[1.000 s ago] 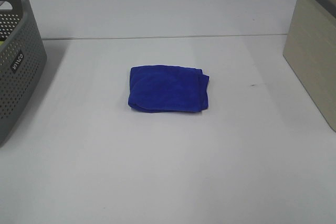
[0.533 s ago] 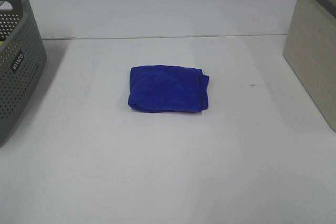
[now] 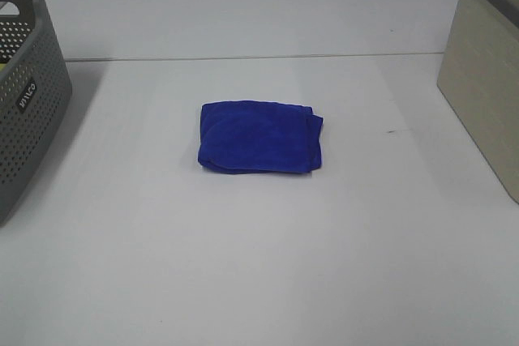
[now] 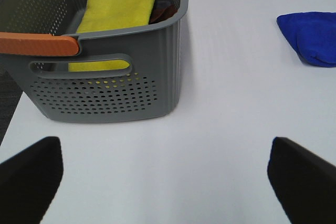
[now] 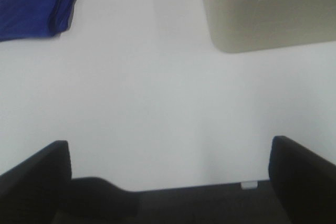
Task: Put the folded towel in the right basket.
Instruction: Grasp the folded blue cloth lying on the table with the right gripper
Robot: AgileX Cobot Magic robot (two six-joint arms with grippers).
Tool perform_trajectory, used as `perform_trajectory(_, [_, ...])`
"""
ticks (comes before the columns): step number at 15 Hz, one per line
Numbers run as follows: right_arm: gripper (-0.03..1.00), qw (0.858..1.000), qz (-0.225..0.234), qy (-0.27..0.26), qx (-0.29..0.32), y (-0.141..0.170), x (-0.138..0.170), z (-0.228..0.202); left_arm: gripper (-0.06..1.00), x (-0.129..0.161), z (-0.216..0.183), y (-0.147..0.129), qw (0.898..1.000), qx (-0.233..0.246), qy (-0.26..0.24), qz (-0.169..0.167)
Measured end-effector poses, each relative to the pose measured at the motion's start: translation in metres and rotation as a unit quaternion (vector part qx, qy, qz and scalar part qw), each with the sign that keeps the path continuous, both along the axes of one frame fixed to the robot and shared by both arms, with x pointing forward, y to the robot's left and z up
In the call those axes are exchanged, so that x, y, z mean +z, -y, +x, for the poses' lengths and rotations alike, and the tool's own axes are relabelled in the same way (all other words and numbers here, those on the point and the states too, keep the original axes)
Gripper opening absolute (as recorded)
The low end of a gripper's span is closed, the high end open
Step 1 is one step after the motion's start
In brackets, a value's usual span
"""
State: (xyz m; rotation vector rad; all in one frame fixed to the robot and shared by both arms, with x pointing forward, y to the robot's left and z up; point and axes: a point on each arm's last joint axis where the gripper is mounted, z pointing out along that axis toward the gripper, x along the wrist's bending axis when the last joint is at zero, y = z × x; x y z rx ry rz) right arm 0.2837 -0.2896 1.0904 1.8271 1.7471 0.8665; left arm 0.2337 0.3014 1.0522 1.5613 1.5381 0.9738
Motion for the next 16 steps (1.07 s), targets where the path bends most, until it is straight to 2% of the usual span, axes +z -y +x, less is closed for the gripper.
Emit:
perform_trajectory(1, [0.97, 0.999, 0.015, -0.046, 0.008, -0.002, 0.016, 0.023, 0.99, 0.000, 0.000, 0.000, 1.000, 0.000, 0.000, 0.000])
perform_trajectory(3, [0.97, 0.995, 0.034, -0.097, 0.015, -0.004, 0.038, 0.068, 0.99, 0.000, 0.000, 0.000, 1.000, 0.000, 0.000, 0.000])
perform_trajectory(5, [0.97, 0.992, 0.043, -0.113, 0.018, -0.004, 0.062, 0.118, 0.99, 0.000, 0.000, 0.000, 1.000, 0.000, 0.000, 0.000])
perform_trajectory(7, [0.97, 0.990, 0.051, -0.134, 0.020, -0.004, 0.067, 0.161, 0.99, 0.000, 0.000, 0.000, 1.000, 0.000, 0.000, 0.000])
perform_trajectory(10, [0.97, 0.986, 0.073, -0.149, 0.036, -0.008, 0.065, 0.192, 0.99, 0.000, 0.000, 0.000, 1.000, 0.000, 0.000, 0.000])
perform_trajectory(11, [0.97, 0.983, 0.095, -0.149, 0.048, -0.013, 0.062, 0.209, 0.99, 0.000, 0.000, 0.000, 1.000, 0.000, 0.000, 0.000])
perform_trajectory(12, [0.96, 0.978, 0.106, -0.155, 0.089, -0.038, 0.048, 0.249, 0.99, 0.000, 0.000, 0.000, 1.000, 0.000, 0.000, 0.000])
perform_trajectory(13, [0.96, 0.978, 0.106, -0.155, 0.089, -0.038, 0.048, 0.249, 0.99, 0.000, 0.000, 0.000, 1.000, 0.000, 0.000, 0.000])
perform_trajectory(14, [0.96, 0.965, 0.115, -0.196, 0.134, -0.082, 0.011, 0.292, 0.99, 0.000, 0.000, 0.000, 1.000, 0.000, 0.000, 0.000])
perform_trajectory(16, [0.95, 0.948, 0.140, -0.237, 0.159, -0.116, -0.032, 0.330, 0.99, 0.000, 0.000, 0.000, 1.000, 0.000, 0.000, 0.000])
